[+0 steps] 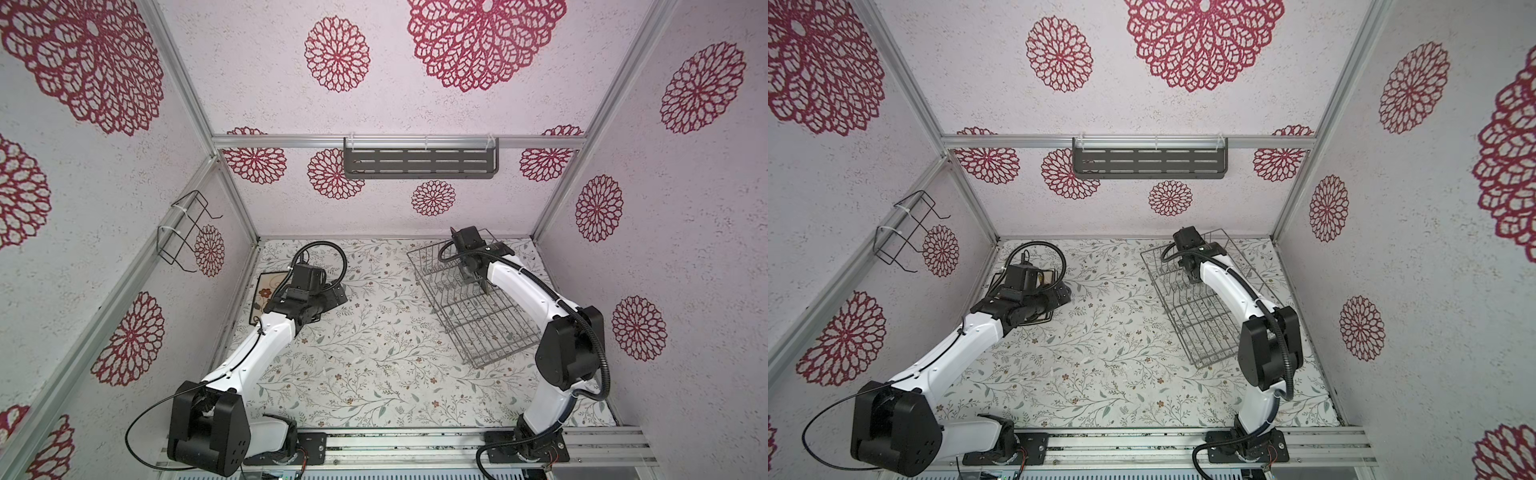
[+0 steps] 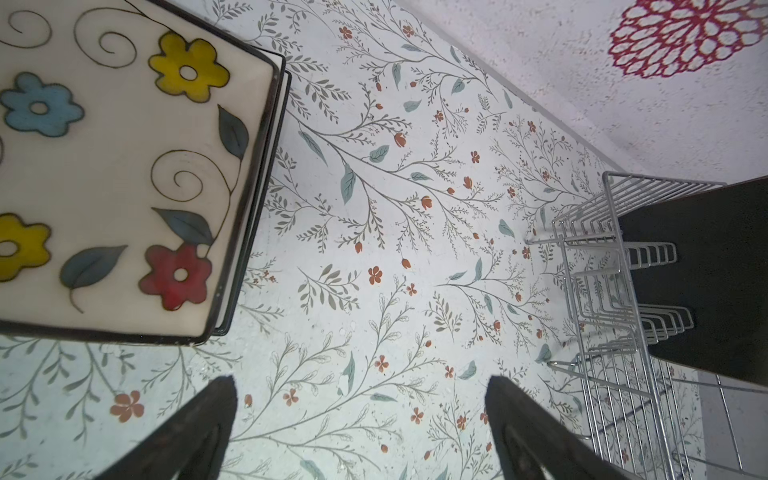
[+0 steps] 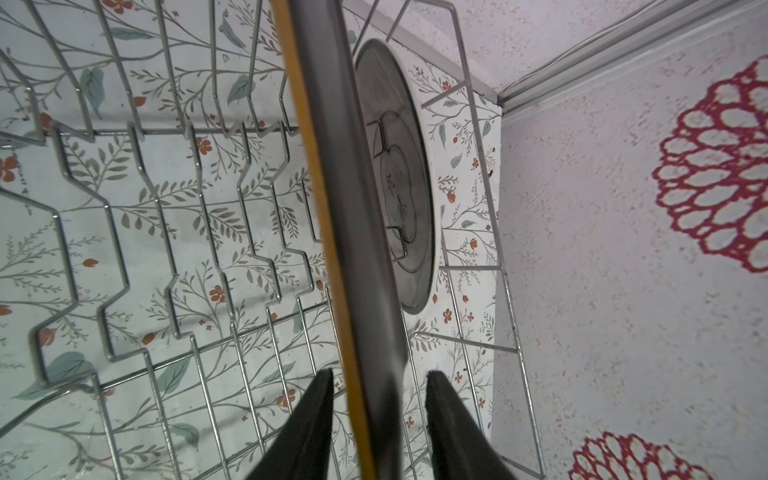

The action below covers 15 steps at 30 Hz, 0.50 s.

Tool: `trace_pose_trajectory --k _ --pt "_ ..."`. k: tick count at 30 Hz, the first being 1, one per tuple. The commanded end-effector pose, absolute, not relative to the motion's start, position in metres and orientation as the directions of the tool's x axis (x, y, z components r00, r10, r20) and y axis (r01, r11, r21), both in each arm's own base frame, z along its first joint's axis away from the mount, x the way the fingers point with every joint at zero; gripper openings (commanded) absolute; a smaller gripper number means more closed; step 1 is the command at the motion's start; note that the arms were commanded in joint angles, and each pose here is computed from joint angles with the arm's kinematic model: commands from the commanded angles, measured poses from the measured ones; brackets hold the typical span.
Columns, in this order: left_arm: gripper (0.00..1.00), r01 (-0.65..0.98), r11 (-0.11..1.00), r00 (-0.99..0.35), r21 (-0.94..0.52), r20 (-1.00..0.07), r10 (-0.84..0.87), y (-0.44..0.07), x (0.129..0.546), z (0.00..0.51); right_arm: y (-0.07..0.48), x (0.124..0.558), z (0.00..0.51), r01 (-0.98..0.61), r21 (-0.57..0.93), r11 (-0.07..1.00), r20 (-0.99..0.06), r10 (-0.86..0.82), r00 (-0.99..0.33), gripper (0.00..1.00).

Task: Unload the plates from the dish rack
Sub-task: 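Grasp the dark plate's top edge with the right gripper and lift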

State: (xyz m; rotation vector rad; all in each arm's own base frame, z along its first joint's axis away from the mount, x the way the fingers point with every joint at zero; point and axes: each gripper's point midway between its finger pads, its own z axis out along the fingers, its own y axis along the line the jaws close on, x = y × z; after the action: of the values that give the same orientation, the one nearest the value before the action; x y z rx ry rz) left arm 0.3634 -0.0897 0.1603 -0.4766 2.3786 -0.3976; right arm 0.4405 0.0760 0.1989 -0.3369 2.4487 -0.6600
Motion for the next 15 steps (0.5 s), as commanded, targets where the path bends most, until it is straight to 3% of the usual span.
trace_pose_trajectory --k 1,15 --pt "0.98 -0.229 0.886 -0.705 -0.403 -0.559 -0.436 -0.091 0.363 0.158 0.069 0.448 0.216 -0.064 -0.555 0.829 -0.486 -0.386 -0.784 0.36" --pt "0.97 -0.17 0.898 -0.719 -0.406 -0.572 -0.395 -0.119 0.364 0.173 0.073 0.456 0.21 -0.069 -0.553 0.83 -0.496 -0.394 -0.774 0.21"
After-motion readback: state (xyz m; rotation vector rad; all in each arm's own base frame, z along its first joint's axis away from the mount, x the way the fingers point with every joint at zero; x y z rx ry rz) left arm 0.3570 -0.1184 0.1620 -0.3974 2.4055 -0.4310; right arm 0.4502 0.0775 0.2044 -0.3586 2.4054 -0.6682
